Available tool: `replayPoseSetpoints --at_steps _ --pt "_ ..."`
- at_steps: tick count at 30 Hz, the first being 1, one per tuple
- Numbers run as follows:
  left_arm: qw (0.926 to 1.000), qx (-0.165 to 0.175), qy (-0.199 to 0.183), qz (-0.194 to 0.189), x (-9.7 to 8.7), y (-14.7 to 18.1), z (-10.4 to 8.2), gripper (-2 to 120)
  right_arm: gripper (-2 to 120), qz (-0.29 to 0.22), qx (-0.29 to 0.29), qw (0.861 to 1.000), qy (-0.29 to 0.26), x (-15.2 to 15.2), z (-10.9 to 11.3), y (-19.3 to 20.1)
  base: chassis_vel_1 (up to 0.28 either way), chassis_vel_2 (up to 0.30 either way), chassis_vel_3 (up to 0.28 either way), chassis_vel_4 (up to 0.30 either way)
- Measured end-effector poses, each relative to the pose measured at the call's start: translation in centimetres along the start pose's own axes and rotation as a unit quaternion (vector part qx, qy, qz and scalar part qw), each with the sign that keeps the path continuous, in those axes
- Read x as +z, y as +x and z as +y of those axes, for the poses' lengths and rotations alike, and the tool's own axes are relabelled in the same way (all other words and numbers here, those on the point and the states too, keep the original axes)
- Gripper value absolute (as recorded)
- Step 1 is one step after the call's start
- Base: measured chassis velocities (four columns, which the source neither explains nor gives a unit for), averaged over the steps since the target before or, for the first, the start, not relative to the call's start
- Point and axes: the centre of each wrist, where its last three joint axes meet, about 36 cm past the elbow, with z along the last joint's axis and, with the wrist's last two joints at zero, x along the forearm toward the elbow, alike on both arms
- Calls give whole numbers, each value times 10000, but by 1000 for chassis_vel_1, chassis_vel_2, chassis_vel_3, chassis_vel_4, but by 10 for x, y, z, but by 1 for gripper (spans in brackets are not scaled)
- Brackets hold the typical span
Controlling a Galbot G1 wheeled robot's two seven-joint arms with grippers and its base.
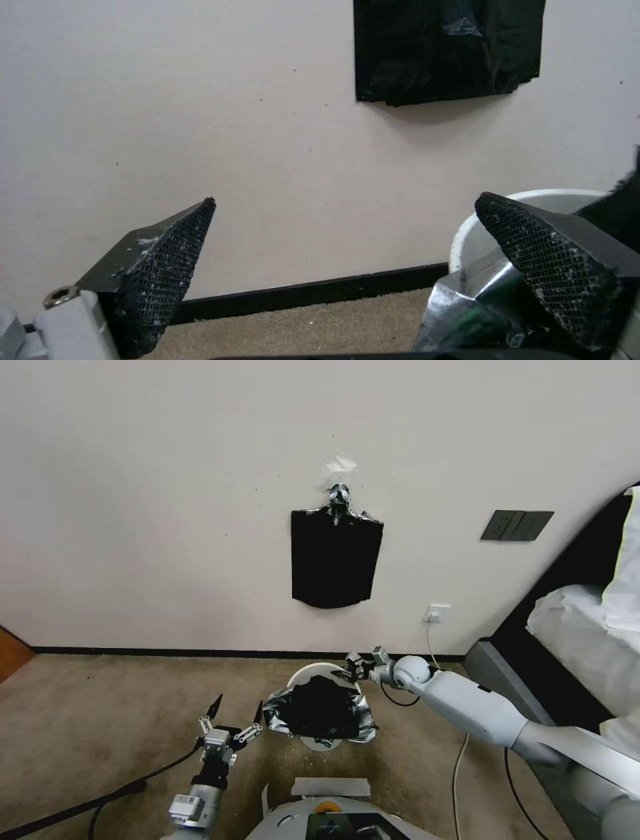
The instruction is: Place a trash bag onto the trash bin.
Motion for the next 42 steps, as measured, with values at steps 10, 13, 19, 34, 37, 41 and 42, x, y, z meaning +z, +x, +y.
replayPoseSetpoints --at_steps 10,13,19,34,37,41,42 --pt "10000 39 25 -37 -2 -11 4 100 5 -232 1322 9849 -1094 -26 61 41 0 0 0 0" --pt "10000 26 33 -68 -4 -18 6 100 5 -215 1995 9662 -1619 -19 99 50 0 0 0 0" --pt "9999 4 99 -82 -7 -28 5 100 4 -342 2805 9294 -2373 -15 131 51 0 0 0 0" --pt "9998 127 103 -109 -16 -44 9 100 4 -1034 3833 8350 -3810 24 190 20 0 0 0 0" --pt "9998 126 112 -115 -17 -45 8 100 4 -1066 3841 8327 -3843 31 196 15 0 0 0 0" --pt "9998 132 129 -116 -18 -44 7 100 4 -1039 3816 8265 -4006 44 211 3 0 0 0 0" --pt "9998 132 129 -116 -18 -44 7 100 4 -1039 3816 8265 -4006 44 211 3 0 0 0 0"
